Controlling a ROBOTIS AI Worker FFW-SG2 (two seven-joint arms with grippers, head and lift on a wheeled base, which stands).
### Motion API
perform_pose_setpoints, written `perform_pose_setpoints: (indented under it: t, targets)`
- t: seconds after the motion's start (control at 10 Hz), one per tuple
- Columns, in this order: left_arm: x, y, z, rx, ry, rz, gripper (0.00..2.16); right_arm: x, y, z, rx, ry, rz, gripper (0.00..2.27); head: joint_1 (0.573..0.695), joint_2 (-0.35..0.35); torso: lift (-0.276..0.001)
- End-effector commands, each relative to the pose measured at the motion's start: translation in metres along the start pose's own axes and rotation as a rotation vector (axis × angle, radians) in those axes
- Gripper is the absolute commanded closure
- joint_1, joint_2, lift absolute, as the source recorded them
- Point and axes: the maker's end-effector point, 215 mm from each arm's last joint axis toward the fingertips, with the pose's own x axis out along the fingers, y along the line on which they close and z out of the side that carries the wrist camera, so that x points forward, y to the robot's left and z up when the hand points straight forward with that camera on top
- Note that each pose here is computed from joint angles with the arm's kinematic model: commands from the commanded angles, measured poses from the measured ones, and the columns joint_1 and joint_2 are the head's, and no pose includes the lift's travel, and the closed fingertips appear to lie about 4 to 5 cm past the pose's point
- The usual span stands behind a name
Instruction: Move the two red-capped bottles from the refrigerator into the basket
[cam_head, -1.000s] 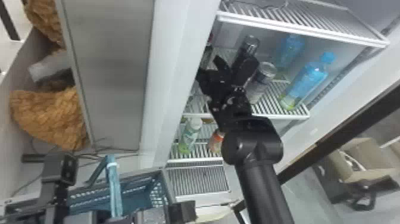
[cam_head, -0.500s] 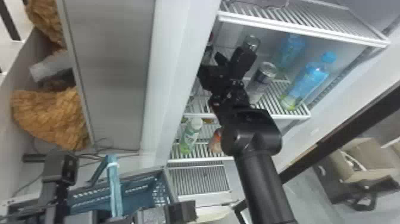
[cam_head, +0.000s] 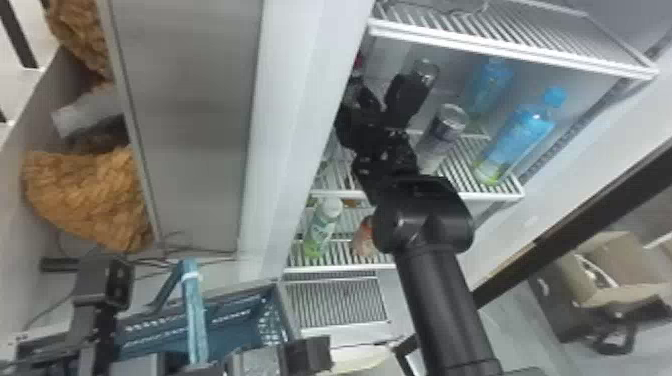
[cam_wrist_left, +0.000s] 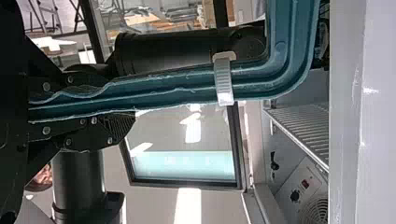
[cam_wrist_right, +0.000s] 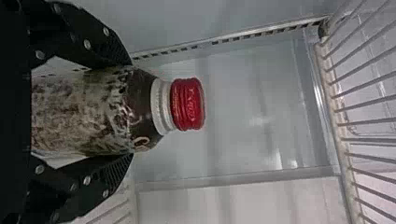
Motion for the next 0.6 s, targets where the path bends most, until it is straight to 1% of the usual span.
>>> perform_pose_setpoints:
  t: [0.0,0.2,0.5]
  targets:
    - [0.000,0.000,0.000,0.000,0.000,0.000,1.21,-0.001,0.001,-0.004,-0.003,0.009,0.002,1.25,0.695,-0.312,0.000]
    - [0.000,-0.001,0.000,0.000,0.000,-0.002,1.21,-0.005,0.005,-0.006,-0.010,0.009,0.008,1.28,0.695,-0.311,0.000]
    - [0.000,-0.001,0.000,0.000,-0.004,-0.003,1.21,-0.031,0.014,0.007,-0.004,-0.032,0.024,1.28,0.695,-0.310,0.000]
